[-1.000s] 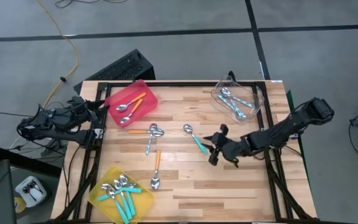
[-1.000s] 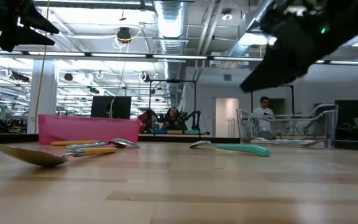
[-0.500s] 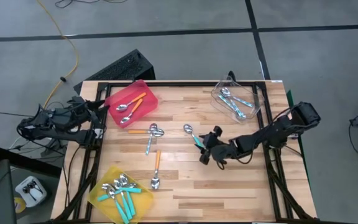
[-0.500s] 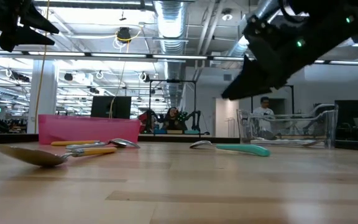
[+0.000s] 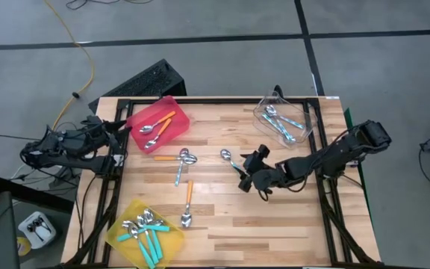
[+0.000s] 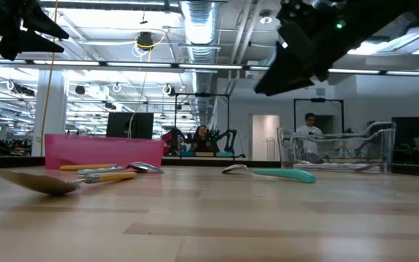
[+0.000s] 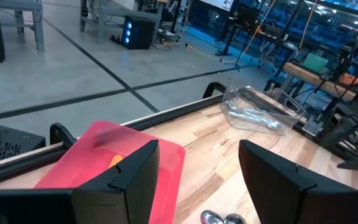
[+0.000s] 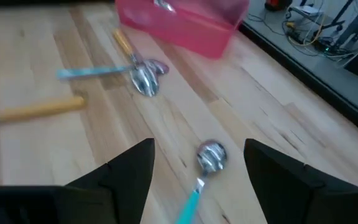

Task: Sort silverware by color (type)
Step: Put the light blue spoon into the yellow bin

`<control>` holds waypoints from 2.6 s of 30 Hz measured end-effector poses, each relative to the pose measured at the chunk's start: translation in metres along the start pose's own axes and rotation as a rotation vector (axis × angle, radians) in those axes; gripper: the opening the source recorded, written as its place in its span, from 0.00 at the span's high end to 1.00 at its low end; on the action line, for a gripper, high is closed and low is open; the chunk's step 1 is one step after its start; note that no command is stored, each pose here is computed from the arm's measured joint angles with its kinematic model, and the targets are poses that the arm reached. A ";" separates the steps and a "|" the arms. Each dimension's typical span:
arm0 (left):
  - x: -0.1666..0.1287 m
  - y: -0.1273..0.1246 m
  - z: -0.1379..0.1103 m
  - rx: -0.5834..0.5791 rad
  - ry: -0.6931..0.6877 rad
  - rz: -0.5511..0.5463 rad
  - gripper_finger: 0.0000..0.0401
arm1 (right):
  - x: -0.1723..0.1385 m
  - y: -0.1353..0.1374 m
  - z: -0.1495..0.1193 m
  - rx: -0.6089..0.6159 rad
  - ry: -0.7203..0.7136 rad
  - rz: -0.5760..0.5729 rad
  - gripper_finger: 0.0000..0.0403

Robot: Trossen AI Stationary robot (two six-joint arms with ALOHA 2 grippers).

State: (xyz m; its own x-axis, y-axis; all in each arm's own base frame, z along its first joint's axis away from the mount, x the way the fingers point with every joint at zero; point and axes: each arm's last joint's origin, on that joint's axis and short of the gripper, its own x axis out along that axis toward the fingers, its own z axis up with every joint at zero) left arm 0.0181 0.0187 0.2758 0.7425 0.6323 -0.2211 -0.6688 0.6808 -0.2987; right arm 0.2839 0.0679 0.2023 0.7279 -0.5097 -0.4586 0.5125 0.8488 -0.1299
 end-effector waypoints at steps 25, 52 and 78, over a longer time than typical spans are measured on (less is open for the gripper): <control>0.000 0.000 0.000 0.000 -0.002 0.002 0.49 | 0.020 -0.024 -0.042 0.110 -0.113 0.094 0.32; 0.000 0.000 0.000 0.001 -0.003 0.007 0.49 | 0.077 -0.005 -0.111 0.171 -0.115 0.023 0.32; 0.000 0.000 0.000 0.000 -0.003 0.007 0.49 | 0.072 -0.001 -0.128 0.444 -0.014 -0.034 0.84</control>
State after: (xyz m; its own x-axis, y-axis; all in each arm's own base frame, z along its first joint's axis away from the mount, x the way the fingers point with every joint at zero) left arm 0.0180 0.0189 0.2756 0.7379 0.6380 -0.2201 -0.6737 0.6766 -0.2972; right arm 0.2774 0.0478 0.0566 0.7114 -0.5410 -0.4485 0.6803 0.6904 0.2463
